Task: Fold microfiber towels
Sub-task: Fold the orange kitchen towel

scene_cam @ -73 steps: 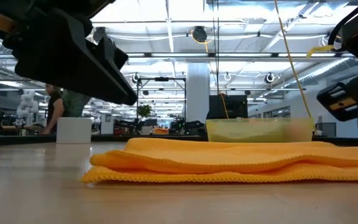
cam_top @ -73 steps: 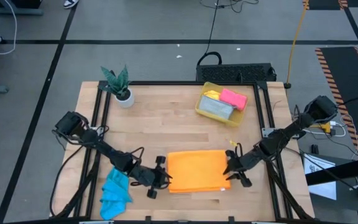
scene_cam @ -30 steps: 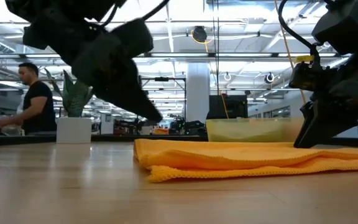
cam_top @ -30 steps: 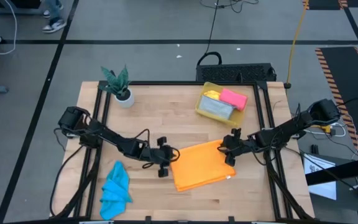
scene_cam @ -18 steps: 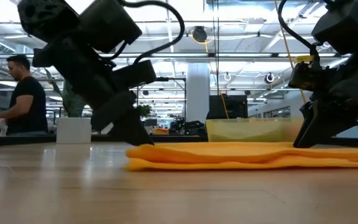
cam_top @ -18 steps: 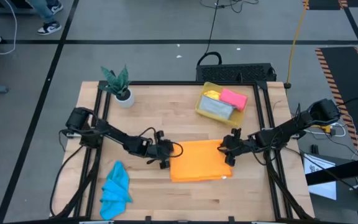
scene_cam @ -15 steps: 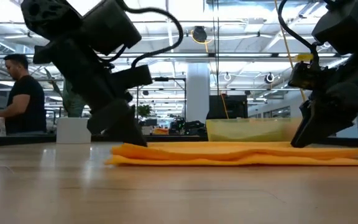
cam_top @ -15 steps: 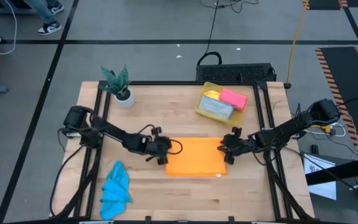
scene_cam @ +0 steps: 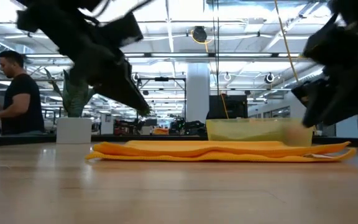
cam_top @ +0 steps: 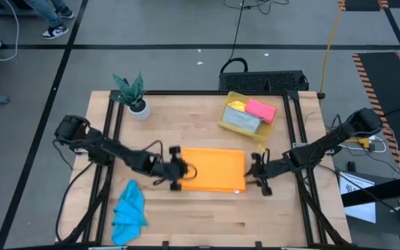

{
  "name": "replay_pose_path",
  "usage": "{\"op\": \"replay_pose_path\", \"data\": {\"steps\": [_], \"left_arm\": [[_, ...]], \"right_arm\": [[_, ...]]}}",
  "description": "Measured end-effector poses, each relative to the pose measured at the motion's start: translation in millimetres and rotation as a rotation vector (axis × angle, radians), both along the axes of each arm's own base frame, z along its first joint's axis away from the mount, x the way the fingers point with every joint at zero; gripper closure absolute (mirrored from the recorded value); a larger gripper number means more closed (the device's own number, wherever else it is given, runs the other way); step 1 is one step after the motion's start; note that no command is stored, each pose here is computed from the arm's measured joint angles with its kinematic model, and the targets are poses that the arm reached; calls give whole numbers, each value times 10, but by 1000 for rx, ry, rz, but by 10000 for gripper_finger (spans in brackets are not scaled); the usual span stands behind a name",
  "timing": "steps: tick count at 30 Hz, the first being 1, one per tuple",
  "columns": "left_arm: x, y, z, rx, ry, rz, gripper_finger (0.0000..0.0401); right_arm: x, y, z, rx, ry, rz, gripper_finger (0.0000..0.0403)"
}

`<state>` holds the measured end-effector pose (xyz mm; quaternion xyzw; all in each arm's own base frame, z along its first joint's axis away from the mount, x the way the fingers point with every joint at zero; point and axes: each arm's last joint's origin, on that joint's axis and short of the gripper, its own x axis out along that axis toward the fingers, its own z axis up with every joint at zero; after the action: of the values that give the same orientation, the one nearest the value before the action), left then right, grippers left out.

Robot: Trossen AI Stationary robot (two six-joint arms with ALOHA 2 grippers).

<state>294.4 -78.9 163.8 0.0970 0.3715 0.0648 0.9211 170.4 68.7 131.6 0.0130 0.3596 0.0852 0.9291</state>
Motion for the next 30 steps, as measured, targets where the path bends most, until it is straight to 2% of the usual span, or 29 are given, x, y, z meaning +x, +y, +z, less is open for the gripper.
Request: {"op": "replay_pose_path", "data": {"steps": [3,6,12,15,20,24,30], "left_arm": [[-33,-314,-63,-11,-1,-172,309],[-109,-567,-176,1,20,-254,309],[-174,-791,-270,38,5,-203,309],[-183,-785,-273,62,1,-176,309],[-155,-717,-279,69,14,-153,309],[-145,-672,-290,68,30,-136,309],[-161,-685,-299,65,46,-151,309]], "right_arm": [[-13,185,-5,-13,-47,154,269],[-28,330,-50,-39,-72,247,269],[-8,432,-151,-182,-92,165,268],[53,483,-159,-206,-82,179,269],[133,538,-244,-296,28,203,286],[182,561,-264,-367,51,159,311],[178,573,-215,-328,41,152,344]]}}
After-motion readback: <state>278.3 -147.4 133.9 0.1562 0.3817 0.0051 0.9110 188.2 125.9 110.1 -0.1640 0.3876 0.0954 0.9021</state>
